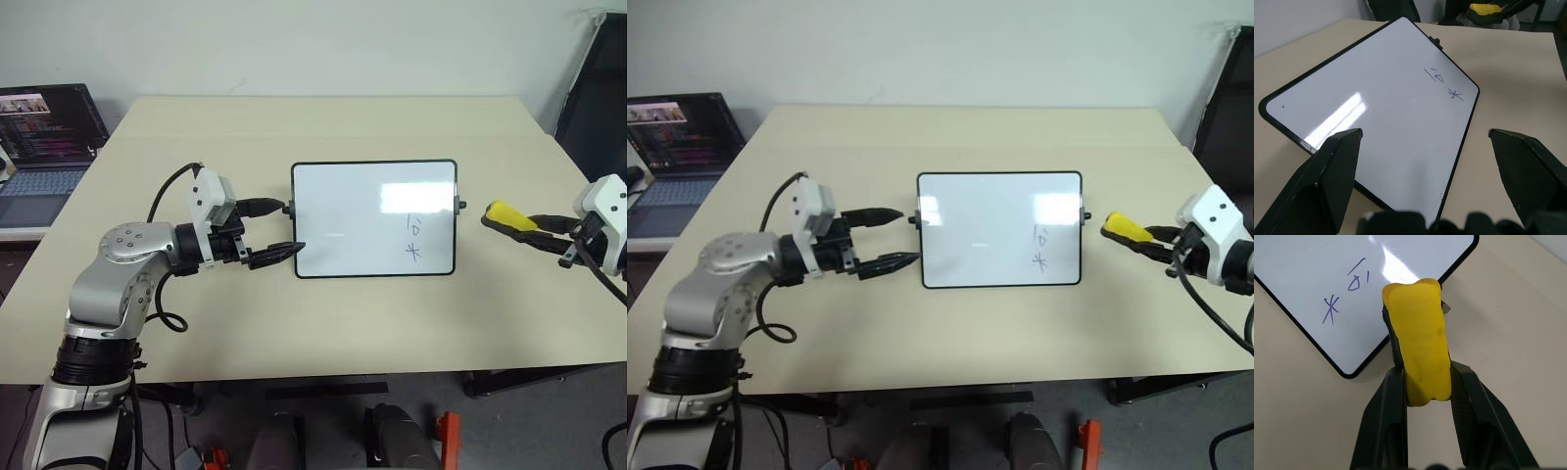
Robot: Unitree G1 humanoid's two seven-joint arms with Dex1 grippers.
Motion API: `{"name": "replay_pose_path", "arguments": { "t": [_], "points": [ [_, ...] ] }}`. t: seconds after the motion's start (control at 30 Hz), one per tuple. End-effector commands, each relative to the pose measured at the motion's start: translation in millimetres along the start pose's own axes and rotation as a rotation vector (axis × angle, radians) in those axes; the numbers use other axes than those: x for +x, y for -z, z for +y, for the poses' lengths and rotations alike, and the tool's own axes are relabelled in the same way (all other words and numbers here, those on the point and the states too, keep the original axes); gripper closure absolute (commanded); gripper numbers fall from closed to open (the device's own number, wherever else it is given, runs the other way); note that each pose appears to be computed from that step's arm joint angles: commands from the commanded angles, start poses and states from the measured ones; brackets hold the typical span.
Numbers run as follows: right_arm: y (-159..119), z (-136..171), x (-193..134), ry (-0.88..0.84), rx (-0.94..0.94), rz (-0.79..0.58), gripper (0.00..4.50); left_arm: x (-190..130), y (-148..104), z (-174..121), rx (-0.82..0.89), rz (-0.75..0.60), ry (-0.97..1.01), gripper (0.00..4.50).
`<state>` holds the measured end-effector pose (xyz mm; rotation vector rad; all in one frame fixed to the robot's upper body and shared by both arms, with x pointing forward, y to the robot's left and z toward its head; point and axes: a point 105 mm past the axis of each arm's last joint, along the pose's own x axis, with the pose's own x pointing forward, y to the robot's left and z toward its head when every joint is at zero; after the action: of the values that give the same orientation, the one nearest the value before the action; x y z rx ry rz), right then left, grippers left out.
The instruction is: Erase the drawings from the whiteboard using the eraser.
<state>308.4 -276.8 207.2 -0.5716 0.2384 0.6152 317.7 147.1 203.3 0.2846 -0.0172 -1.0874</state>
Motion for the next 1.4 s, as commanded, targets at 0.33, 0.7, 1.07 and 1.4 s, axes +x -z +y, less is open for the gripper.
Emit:
{"name": "replay_pose_path", "arguments": {
  "t": [0.33, 0.7, 1.07, 1.4],
  "points": [
    [-29, -3, 2, 0.018, -0.037, -0.117, 3.65, 2, -14, -4, 0.039, -0.034, 0.022, 0.00],
    [-61, 21, 88, 0.061, -0.067, -0.359, 3.65, 12, 3, -10, -0.009, -0.016, 0.059, 0.00],
    [-14, 30, 128, 0.013, -0.222, -0.112, 3.65, 8, 2, -13, -0.014, -0.020, 0.057, 0.00],
    [17, 63, 121, -0.200, -0.228, 0.024, 3.65, 6, 1, -13, -0.012, -0.020, 0.042, 0.00]
  ]
}}
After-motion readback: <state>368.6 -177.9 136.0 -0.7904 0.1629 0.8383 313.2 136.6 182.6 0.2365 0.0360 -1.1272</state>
